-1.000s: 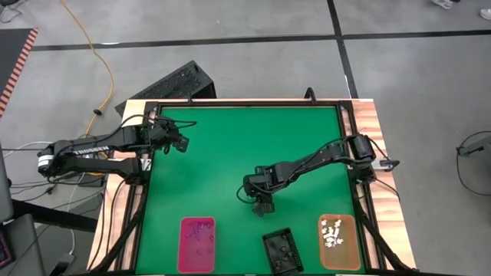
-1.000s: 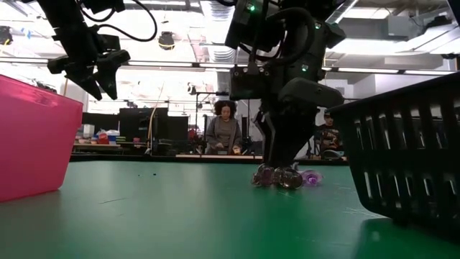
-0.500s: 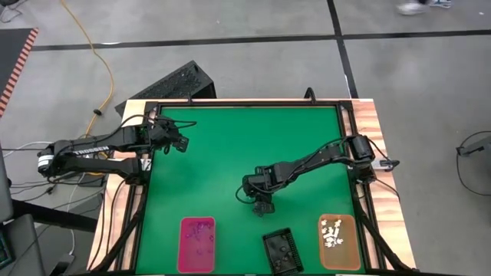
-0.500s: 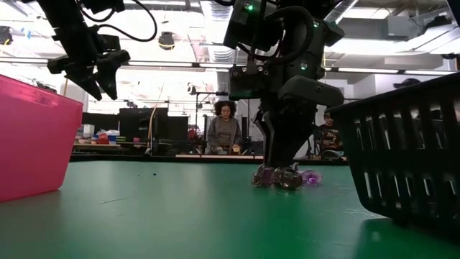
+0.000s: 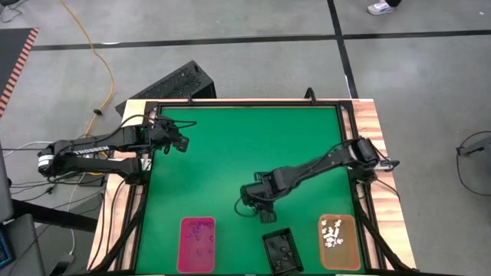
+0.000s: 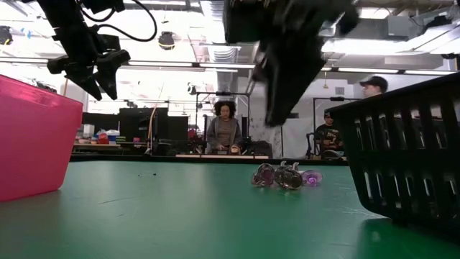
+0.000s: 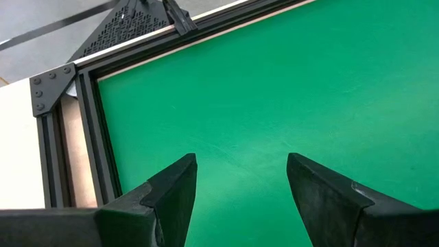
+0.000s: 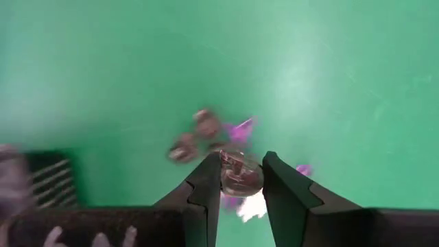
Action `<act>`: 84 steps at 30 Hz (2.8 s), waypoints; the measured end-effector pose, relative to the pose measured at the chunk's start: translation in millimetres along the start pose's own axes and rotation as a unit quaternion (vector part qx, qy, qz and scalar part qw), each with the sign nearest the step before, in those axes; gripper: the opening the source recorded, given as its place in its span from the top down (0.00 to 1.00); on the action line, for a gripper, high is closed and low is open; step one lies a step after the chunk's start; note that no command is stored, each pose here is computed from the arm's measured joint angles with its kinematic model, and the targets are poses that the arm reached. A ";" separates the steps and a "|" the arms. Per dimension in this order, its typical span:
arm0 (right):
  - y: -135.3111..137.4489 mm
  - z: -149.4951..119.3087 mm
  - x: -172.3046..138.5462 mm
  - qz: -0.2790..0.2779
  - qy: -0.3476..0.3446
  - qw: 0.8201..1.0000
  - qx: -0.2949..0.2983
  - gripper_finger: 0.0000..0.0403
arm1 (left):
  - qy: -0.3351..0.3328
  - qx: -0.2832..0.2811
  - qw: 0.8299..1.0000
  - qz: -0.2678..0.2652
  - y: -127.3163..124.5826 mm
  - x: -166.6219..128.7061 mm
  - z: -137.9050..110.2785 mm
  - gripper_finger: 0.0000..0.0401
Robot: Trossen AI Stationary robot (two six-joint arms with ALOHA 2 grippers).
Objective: Sort Halloween decoration
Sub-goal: Put the black skull toy into the black organizing bin
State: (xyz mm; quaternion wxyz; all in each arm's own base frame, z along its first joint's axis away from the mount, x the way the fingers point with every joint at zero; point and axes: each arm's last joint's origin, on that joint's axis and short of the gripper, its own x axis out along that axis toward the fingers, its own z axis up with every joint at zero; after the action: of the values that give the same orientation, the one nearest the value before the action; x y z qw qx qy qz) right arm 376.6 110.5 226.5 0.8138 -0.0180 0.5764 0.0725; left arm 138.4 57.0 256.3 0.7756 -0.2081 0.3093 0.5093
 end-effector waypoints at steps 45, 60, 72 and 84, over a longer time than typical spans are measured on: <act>11.2 12.4 -9.0 -0.006 -0.068 0.996 -0.052 0.50 | 0.012 -0.012 1.000 -0.008 -0.2 0.1 -1.1 0.45; 16.3 7.3 50.9 0.008 -0.029 0.998 -0.060 0.53 | 0.017 -0.007 1.000 -0.006 0.6 0.0 -2.1 0.45; 19.5 -1.0 65.3 0.008 0.005 0.998 -0.060 0.58 | 0.016 -0.004 1.000 -0.003 0.7 0.0 -2.1 0.45; 19.1 -0.5 65.2 0.005 0.003 0.998 -0.060 0.77 | 0.016 -0.006 1.000 -0.003 0.8 0.0 -2.1 0.45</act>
State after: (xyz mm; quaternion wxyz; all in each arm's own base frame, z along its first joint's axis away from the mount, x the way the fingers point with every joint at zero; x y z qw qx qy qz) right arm 394.7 135.7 166.1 0.8088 -0.0641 0.5738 0.1114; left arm 137.2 55.9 254.8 0.7711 -0.2217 0.3179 0.5051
